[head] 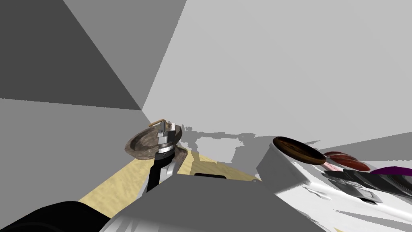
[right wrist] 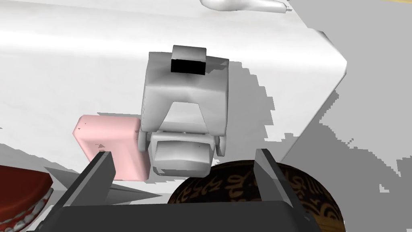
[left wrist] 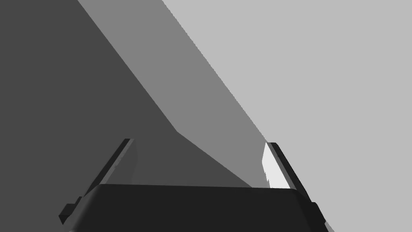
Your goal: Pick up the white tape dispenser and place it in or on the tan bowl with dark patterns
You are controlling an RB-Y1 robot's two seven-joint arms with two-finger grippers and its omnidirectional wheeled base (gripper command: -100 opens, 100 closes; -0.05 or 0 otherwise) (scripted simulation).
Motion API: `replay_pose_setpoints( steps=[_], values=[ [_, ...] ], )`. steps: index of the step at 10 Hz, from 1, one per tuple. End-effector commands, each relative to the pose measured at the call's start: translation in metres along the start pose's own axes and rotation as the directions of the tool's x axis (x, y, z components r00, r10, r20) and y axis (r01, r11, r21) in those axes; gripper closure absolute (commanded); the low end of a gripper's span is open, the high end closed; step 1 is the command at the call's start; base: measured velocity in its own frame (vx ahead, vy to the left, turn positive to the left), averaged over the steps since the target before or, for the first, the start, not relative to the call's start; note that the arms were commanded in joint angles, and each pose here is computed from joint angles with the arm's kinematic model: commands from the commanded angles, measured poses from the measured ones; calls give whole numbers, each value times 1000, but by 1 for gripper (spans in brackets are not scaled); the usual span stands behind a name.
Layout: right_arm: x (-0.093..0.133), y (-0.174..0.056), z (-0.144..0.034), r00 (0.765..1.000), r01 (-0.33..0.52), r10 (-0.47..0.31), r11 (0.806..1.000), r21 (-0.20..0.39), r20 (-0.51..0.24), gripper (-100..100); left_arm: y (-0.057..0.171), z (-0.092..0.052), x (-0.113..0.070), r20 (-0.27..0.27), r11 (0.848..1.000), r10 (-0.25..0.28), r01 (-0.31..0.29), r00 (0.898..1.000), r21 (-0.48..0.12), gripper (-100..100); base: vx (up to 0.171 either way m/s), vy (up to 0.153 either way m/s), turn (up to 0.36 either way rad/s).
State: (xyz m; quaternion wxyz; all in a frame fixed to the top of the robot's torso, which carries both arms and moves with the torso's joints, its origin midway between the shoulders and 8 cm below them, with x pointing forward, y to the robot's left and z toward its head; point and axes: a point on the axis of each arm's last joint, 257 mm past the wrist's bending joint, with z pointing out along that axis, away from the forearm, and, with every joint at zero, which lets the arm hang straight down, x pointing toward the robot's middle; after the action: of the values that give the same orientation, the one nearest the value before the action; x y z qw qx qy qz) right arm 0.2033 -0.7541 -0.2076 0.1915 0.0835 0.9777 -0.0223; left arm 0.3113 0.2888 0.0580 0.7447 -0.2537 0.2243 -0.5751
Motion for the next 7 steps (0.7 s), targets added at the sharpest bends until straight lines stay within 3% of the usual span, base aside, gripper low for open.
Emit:
replay_pose_setpoints(
  steps=[1, 3, 5, 6, 7],
  values=[
    [10, -6, -1, 1000, -20, 20, 1000, 21, -7, -100, 0, 0, 0, 0, 1000, 0, 0, 1000, 0, 0, -165, -64, 410],
    [12, -5, 0, 998, -59, 59, 998, 7, 12, -100, 0, 0, 0, 0, 1000, 0, 0, 1000, 0, 0, -109, -32, 118],
    [27, -12, -2, 995, -96, 96, 995, 26, 2, -100, 0, 0, 0, 0, 1000, 0, 0, 1000, 0, 0, -109, -37, 304],
    [24, -10, -2, 994, -106, 106, 994, 19, 17, -100, 0, 0, 0, 0, 1000, 0, 0, 1000, 0, 0, -54, -12, -34],
    [35, -16, -3, 992, -125, 125, 991, 43, 2, -100, 0, 0, 0, 0, 1000, 0, 0, 1000, 0, 0, -122, -14, 328]
  ],
)
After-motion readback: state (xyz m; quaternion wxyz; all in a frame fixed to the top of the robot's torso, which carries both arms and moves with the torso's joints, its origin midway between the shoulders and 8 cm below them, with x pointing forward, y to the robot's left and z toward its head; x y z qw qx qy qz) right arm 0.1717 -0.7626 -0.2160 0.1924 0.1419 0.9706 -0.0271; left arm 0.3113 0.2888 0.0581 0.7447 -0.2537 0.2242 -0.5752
